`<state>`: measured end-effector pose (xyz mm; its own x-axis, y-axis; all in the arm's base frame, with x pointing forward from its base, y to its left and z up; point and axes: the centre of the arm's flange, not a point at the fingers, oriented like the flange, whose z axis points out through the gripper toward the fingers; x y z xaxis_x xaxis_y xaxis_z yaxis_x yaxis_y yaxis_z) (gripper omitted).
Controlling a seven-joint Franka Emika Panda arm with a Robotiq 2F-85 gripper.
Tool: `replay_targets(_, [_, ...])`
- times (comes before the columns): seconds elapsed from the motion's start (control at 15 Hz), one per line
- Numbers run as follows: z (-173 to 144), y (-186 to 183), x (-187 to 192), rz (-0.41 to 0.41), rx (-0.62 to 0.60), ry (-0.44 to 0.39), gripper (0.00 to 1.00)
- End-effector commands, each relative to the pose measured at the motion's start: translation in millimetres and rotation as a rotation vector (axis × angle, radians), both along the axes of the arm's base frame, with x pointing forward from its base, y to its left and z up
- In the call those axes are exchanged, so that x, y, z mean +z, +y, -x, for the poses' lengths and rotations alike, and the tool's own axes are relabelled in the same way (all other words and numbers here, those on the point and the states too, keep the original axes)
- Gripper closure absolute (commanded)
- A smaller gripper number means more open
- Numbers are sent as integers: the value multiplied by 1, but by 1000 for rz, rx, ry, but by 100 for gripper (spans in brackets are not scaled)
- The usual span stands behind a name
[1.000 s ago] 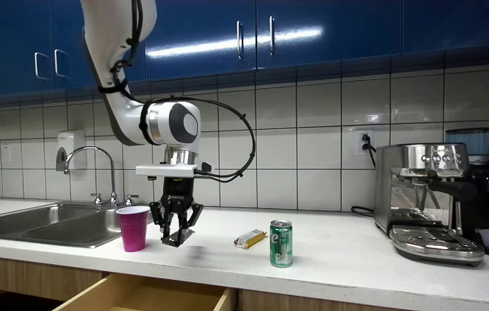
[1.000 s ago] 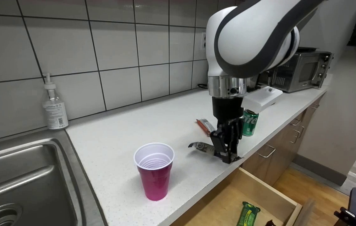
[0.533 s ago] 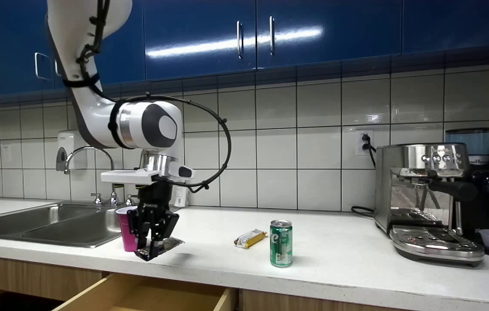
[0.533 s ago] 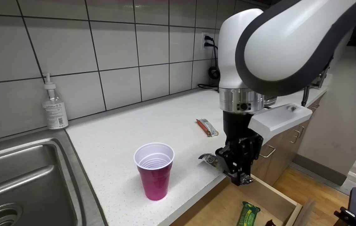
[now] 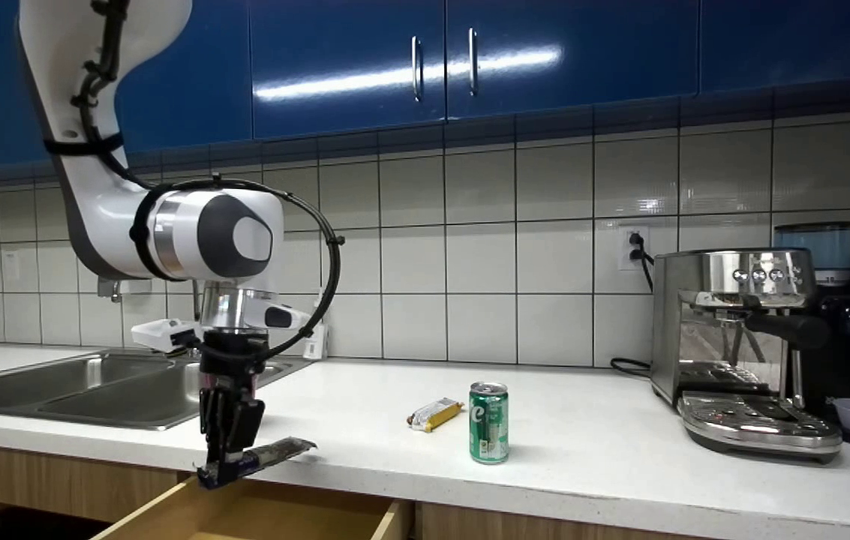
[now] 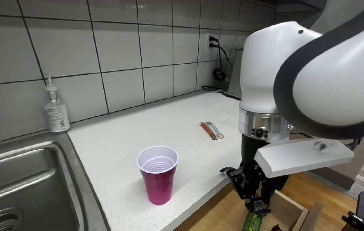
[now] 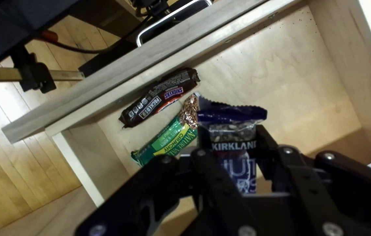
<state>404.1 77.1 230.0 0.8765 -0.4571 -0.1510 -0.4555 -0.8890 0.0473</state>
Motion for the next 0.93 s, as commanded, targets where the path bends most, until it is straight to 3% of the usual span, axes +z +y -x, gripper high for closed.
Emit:
replay_targets(0.0, [26,5,-3,41,-152,-19,88])
replay_targets(0.4, [43,-1,-28,78,-308,13,88])
replay_targets(0.87, [36,0,-60,120,-420,10,88])
